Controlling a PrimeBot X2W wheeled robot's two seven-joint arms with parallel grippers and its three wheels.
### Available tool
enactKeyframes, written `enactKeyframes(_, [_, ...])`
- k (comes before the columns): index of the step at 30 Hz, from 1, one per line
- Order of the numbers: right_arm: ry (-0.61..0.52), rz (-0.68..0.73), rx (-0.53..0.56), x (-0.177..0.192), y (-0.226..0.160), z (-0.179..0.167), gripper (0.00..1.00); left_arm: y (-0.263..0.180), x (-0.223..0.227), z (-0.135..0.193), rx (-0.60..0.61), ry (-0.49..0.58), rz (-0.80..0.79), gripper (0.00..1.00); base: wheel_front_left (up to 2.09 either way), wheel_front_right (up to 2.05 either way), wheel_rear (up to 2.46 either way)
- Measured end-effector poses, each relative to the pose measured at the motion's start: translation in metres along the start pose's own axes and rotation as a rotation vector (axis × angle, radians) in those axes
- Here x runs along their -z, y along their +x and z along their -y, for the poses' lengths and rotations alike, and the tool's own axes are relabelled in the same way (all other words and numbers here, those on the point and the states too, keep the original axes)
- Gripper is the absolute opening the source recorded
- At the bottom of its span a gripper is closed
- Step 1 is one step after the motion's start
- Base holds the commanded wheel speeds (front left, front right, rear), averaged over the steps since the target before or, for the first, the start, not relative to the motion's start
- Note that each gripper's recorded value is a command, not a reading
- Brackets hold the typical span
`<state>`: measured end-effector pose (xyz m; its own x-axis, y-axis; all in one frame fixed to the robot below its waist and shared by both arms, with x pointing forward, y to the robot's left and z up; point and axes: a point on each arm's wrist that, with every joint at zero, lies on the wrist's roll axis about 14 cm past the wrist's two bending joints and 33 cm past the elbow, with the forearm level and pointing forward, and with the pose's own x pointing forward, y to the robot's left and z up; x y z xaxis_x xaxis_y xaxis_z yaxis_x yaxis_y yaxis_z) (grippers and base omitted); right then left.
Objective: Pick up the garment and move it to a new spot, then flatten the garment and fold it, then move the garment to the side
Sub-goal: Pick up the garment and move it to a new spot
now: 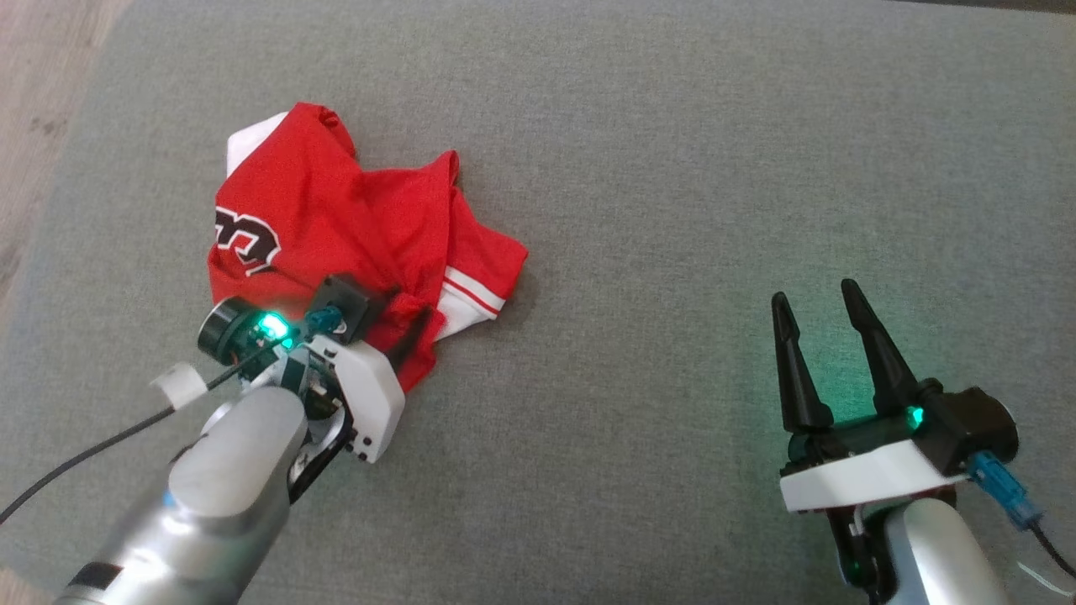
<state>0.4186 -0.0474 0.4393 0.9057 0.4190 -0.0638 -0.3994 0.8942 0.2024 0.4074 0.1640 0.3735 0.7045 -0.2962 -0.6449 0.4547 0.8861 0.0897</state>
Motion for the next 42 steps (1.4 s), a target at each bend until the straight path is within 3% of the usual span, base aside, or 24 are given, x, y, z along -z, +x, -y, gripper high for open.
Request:
enactKeyframes(1, [-0.001,0.0,0.002,0.0,-0.001,0.0,1.0,0.0,0.001,0.001,0.004,-0.002,-0.004,0.0,0.0,0.0,0.0])
enactKeyframes(6, [0.002,0.014,0.006,-0.007,-0.004,0.0,1.0,-0.007,-0.015,0.0,0.0,-0.013,0.085,0.0,0.0,0.0,0.0])
enactKeyframes(10, [-0.005,0.032,0.004,-0.015,-0.007,-0.002,1.0,-0.02,-0.048,-0.007,-0.028,-0.006,0.243,0.0,0.0,0.0,0.0])
enactKeyframes(18, [-0.01,0.086,0.002,-0.037,-0.017,-0.009,1.0,-0.103,-0.179,-0.036,-0.156,-0.06,0.826,0.0,0.0,0.0,0.0])
enactKeyframes(21, [-0.015,0.097,0.019,-0.041,-0.022,-0.004,1.0,-0.128,-0.215,-0.033,-0.15,-0.07,0.966,0.0,0.0,0.0,0.0])
enactKeyframes(33, [0.03,0.109,0.148,-0.042,-0.042,0.034,1.0,-0.103,-0.279,0.022,0.061,-0.006,1.03,0.0,0.0,0.0,0.0])
enactKeyframes(42, [0.062,0.161,0.277,-0.057,-0.06,0.074,1.0,-0.062,-0.347,0.106,0.335,0.125,1.079,0.0,0.0,0.0,0.0])
